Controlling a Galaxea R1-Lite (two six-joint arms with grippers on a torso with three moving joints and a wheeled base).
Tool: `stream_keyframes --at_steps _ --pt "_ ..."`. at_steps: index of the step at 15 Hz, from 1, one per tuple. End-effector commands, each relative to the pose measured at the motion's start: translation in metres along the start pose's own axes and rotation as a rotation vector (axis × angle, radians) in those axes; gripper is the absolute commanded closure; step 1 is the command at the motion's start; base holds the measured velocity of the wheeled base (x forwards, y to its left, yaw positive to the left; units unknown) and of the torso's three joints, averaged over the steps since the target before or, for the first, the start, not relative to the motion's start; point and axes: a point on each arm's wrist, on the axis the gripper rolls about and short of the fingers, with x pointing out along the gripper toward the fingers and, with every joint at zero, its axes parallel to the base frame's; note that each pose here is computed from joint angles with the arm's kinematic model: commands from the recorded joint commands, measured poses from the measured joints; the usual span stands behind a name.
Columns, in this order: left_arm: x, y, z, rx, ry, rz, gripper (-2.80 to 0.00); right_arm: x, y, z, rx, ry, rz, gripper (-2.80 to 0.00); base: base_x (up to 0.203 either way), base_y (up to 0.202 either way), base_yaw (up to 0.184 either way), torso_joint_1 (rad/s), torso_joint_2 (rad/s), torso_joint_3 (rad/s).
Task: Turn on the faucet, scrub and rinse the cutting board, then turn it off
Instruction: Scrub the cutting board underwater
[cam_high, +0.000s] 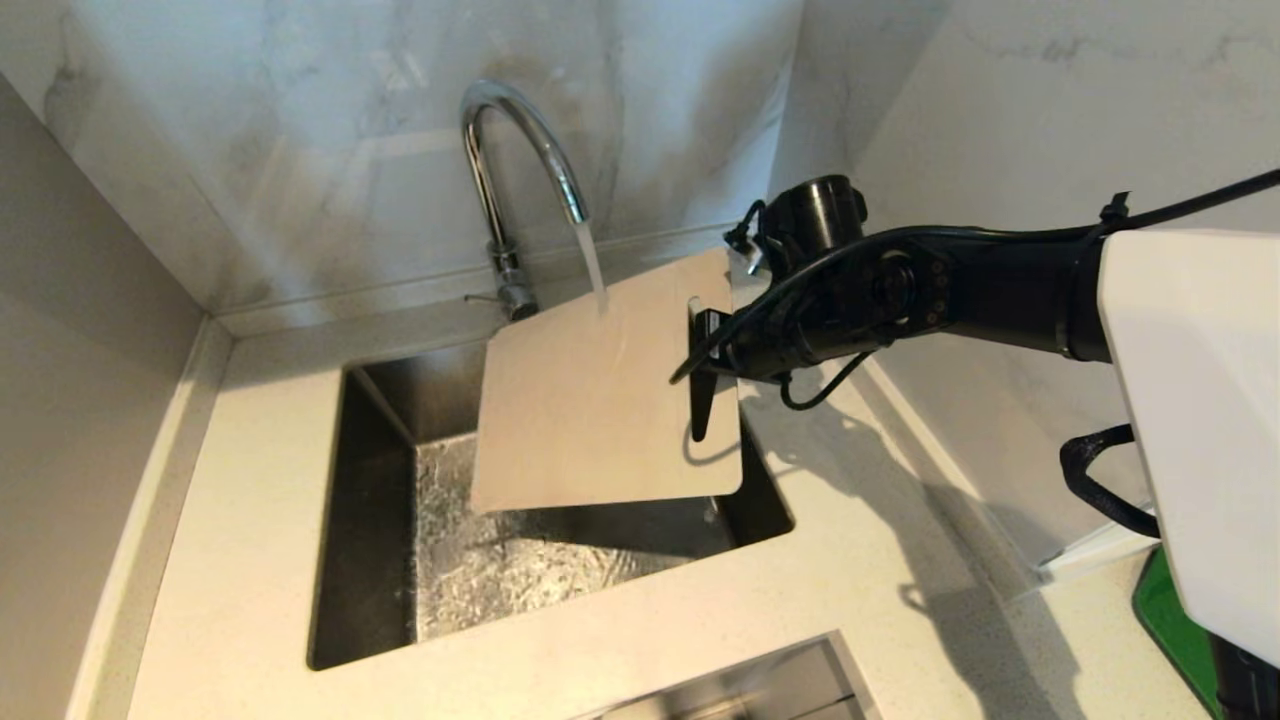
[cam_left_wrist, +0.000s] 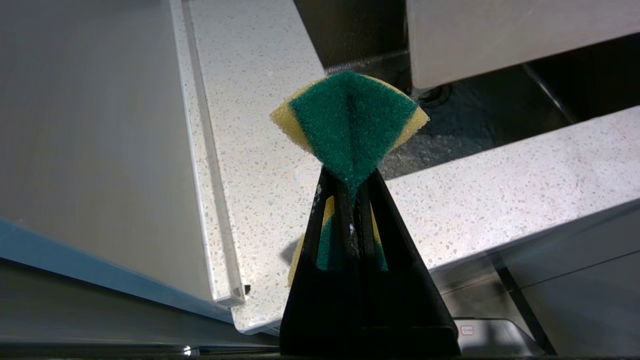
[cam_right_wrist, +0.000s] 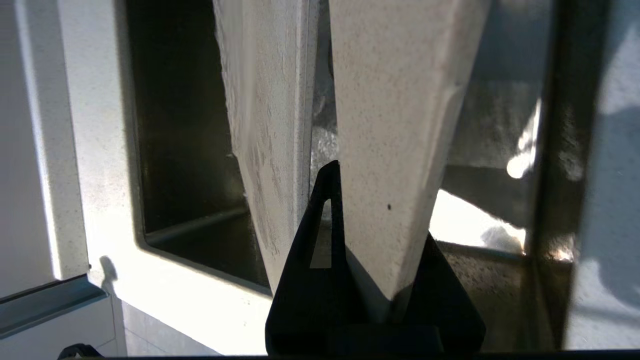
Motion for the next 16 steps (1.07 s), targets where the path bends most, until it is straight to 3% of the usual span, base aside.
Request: stream_keyframes --at_steps 1,11,16 --pt "0.0000 0.0000 -0.0004 0.000 -0.001 0.001 0.00 0.0018 0.0055 0.0004 -0.011 -0.012 0.017 0.00 0.000 0.000 0.000 0.000 0.00 0.000" --pt "0.0000 0.0000 -0.0004 0.000 -0.001 0.001 0.00 0.0031 0.0084 0.0023 -0.020 -0.035 0.029 0.00 0.000 0.000 0.000 0.000 0.00 0.000" --pt "0.0000 0.0000 -0.0004 0.000 -0.001 0.001 0.00 0.0027 0.0051 -0.0040 0.002 0.022 0.007 0.00 0.000 0.000 0.000 0.000 0.00 0.000"
